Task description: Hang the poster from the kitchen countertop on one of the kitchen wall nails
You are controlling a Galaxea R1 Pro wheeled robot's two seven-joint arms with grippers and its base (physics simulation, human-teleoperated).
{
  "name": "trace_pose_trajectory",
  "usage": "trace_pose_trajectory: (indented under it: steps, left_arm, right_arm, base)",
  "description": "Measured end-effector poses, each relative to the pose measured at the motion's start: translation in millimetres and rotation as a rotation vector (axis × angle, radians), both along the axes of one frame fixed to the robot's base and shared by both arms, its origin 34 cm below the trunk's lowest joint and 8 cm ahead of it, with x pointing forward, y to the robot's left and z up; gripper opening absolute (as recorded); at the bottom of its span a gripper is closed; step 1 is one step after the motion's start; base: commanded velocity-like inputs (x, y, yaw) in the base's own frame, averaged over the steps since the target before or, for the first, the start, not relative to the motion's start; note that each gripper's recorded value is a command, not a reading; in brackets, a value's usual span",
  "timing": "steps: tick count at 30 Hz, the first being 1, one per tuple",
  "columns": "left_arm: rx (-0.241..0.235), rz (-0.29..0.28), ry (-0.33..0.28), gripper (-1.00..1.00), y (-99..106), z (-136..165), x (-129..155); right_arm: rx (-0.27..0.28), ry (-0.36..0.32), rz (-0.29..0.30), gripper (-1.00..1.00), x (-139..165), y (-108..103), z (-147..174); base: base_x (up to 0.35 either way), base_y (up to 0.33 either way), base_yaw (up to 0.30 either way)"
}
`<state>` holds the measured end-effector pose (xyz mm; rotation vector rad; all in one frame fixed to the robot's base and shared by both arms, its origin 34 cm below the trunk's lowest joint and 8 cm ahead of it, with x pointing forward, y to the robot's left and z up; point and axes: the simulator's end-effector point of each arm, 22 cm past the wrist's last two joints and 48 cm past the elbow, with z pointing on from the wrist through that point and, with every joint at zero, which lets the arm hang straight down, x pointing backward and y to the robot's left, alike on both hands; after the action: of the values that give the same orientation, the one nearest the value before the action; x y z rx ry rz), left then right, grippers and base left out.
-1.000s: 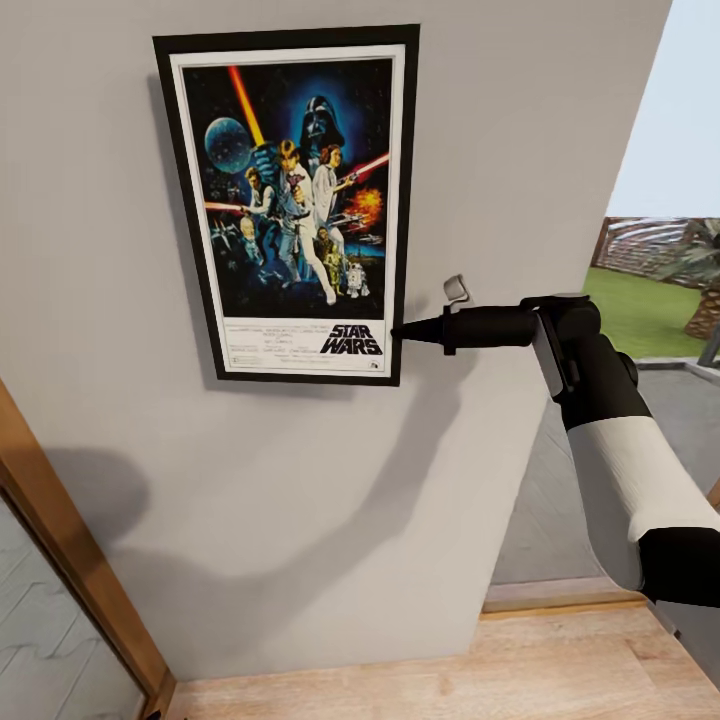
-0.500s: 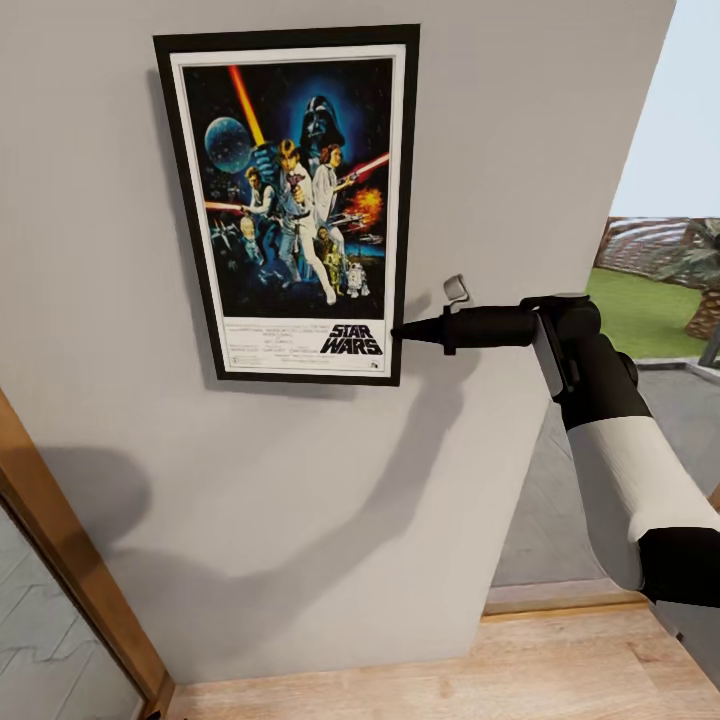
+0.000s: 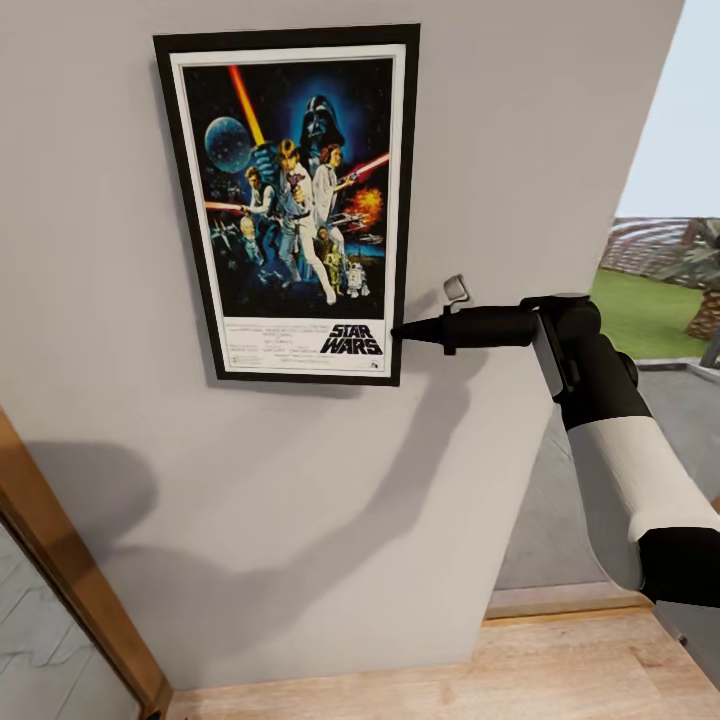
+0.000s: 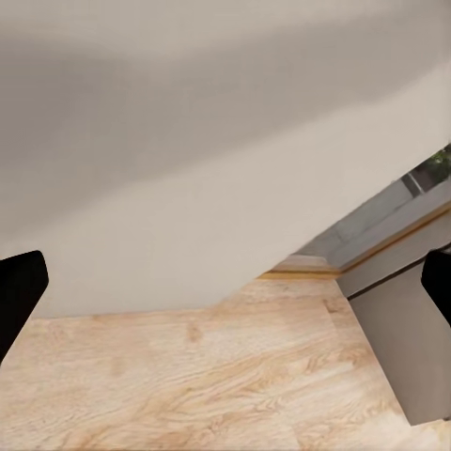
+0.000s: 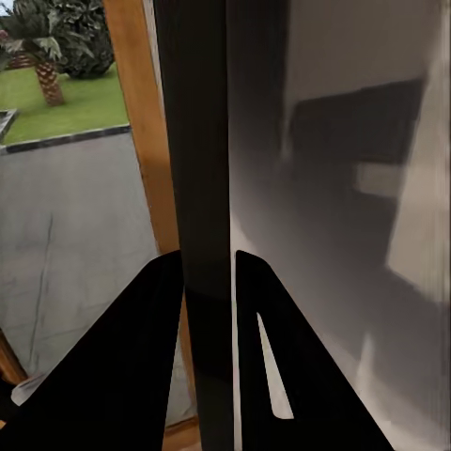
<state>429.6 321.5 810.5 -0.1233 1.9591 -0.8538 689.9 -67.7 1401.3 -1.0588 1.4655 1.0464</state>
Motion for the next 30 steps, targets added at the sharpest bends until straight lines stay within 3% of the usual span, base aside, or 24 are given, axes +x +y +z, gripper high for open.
trace_pose_trajectory:
  steps: [30]
  left_arm:
    - [0.0, 0.0, 0.0, 1.0, 0.0, 0.1, 0.2]
  right_arm:
    - [0.022, 0.008, 0.017, -1.0, -4.2, 1.7, 5.0]
  base:
    - [0.019, 0.0, 0.0]
